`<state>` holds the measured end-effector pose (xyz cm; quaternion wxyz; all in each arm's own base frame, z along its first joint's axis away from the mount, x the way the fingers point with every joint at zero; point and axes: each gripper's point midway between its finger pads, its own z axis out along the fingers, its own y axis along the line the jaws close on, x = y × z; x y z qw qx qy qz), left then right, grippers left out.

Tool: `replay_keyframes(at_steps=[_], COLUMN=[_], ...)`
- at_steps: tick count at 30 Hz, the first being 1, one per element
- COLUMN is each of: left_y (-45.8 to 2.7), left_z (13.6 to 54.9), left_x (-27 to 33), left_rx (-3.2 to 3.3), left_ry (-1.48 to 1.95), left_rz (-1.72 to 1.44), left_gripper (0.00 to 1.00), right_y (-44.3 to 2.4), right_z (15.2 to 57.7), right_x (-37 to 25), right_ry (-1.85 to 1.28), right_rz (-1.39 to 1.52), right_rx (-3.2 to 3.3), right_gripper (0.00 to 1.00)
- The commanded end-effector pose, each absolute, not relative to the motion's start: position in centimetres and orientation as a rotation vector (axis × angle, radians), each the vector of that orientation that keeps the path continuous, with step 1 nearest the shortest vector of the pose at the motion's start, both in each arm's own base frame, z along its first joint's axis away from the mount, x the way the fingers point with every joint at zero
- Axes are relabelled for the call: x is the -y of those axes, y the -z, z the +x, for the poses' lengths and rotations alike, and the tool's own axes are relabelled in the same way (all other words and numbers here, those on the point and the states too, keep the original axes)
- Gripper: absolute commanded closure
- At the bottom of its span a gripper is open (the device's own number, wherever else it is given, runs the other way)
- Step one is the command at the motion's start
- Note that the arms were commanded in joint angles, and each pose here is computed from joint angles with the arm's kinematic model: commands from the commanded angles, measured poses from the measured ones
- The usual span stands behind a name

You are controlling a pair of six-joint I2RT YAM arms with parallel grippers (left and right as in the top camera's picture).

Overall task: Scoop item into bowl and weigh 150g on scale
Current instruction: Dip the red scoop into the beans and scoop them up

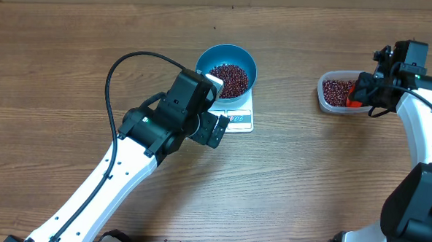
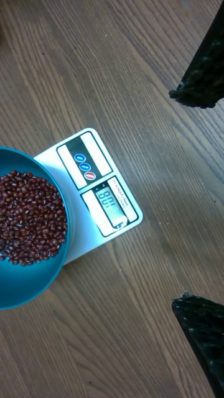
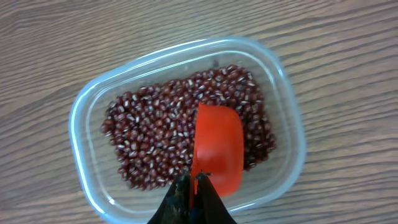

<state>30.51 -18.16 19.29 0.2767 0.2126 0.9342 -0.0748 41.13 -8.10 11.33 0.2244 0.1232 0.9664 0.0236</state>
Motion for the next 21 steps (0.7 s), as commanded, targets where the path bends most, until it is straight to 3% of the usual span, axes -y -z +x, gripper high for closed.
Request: replay_keyframes(at_steps=[1, 21], left_y=[-19.5, -19.5], left_z=[30.7, 30.7], left_x=[18.4, 18.4], left_rx=[-2.498, -2.498], left_ry=[0.200, 0.200], left_rz=[0.602, 0.602], left_gripper=[0.00, 0.00], right_y=[-11.1, -8.8], right_z=[41.3, 41.2], right_x=[9.2, 7.5], right_ry=[0.027, -0.094], right_rz=[0.345, 0.263], right_rx=[-2.665, -2.734], right_gripper=[0.96, 0.96])
